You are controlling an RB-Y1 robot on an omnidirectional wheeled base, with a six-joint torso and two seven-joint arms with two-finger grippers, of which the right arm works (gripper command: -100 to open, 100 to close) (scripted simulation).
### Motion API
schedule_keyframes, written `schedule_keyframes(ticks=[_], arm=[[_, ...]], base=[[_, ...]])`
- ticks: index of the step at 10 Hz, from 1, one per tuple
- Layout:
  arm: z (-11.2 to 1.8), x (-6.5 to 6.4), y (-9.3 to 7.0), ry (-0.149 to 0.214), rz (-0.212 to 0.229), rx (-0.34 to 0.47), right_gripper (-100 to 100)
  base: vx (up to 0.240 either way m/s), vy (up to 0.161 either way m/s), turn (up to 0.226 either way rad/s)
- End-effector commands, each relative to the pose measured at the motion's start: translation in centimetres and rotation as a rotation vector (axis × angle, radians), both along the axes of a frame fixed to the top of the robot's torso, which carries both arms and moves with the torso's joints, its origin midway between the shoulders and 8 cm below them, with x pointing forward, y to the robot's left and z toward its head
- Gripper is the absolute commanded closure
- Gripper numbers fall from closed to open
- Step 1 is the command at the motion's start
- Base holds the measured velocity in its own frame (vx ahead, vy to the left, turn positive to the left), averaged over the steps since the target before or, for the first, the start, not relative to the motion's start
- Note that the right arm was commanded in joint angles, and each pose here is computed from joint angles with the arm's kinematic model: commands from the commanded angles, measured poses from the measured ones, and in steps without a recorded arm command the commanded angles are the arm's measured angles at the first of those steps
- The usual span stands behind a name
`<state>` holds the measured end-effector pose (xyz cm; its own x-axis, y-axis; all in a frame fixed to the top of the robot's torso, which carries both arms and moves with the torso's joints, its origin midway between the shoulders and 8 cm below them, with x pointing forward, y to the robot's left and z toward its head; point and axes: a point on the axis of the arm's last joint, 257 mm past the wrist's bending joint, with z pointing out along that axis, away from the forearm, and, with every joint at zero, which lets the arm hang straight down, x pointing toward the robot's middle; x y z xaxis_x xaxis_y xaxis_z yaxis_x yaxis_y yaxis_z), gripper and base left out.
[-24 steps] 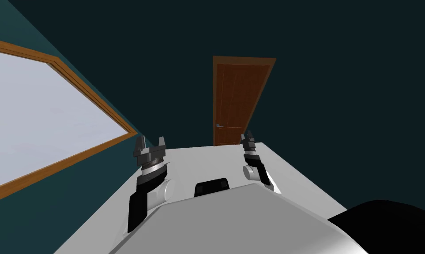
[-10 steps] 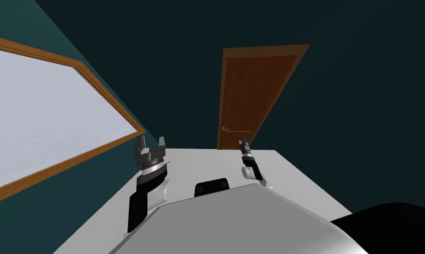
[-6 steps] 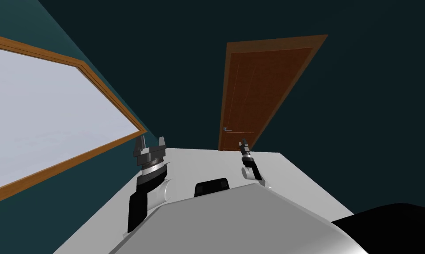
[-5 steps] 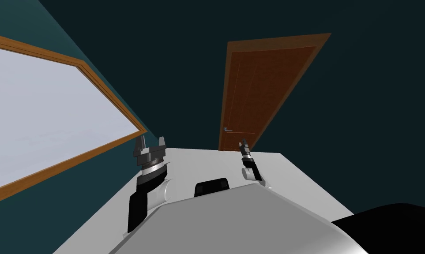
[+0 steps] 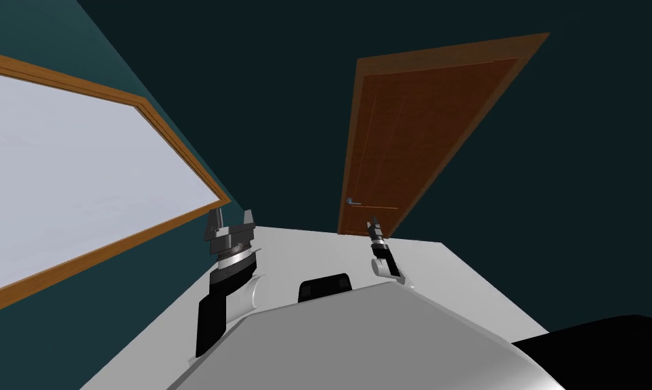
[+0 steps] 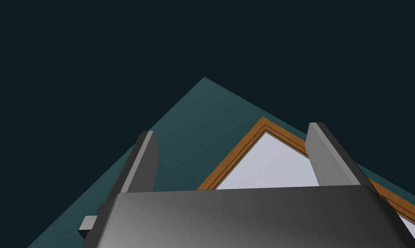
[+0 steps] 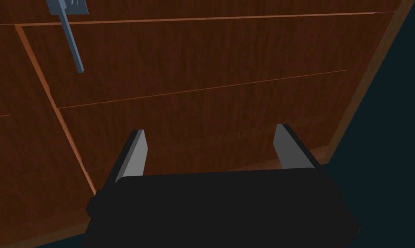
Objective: Pull the door open
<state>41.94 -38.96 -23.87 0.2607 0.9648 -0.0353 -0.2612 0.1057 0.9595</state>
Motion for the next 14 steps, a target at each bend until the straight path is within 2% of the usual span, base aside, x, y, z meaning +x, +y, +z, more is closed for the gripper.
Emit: schedule_keyframes(ticks=[1,8,12,13,14], arm=[[-1.4,-0.3,-0.5,0.020,-0.008,0.010,-100],[-6.8,-0.9,-2.9,0.107,-0.046,0.051,-100],[-9.3,-1.5,-4.1,0.150,-0.069,0.072,-100],[-9.3,-1.5,-4.1,0.150,-0.069,0.072,-100],[-9.9,-1.6,-4.4,0.159,-0.075,0.077,-100]], base=[[0.097,-0.015,0.081],[0.100,-0.019,0.079],[0.091,-0.028,0.069],[0.064,-0.011,0.021],[0.046,-0.008,0.039]])
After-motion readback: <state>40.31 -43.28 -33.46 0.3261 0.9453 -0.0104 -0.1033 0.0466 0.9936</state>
